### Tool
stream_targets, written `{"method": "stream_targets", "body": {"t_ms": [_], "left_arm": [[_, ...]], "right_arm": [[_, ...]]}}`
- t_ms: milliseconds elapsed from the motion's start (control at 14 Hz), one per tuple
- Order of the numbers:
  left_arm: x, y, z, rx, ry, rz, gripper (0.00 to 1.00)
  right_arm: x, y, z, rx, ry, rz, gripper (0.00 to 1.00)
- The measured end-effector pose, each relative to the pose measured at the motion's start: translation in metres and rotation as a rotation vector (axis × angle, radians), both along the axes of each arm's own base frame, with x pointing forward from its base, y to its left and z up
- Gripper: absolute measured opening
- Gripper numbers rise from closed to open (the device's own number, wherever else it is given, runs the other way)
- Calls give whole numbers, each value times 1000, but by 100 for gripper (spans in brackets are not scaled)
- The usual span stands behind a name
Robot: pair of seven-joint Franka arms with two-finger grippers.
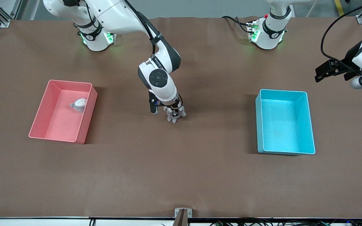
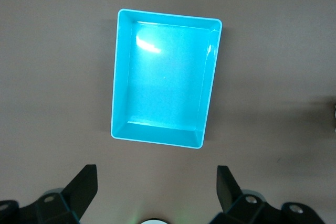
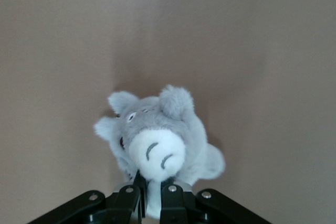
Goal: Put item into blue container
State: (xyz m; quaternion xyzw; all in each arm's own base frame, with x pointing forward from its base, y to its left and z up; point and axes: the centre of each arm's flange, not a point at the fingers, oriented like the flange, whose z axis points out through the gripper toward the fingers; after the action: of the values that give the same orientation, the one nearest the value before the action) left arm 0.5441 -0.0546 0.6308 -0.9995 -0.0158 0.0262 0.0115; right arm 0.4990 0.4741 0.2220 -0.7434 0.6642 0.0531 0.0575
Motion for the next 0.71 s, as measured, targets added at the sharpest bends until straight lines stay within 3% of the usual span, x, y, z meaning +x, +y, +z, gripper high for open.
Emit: {"method": "stream_targets", "body": {"t_ms": [214,427,712], "left_arm": [[2,-3,-4,0,7,-6,100],[3,-2,-6,-1,11,-5,100],[3,-1,-6,-1,11,-2,100]], "right_arm": [[14,1,10,25,-51,-38,16],[36,-8,28,-28,-71,3,47],[84,-60,81,-102,23,263,88]]}}
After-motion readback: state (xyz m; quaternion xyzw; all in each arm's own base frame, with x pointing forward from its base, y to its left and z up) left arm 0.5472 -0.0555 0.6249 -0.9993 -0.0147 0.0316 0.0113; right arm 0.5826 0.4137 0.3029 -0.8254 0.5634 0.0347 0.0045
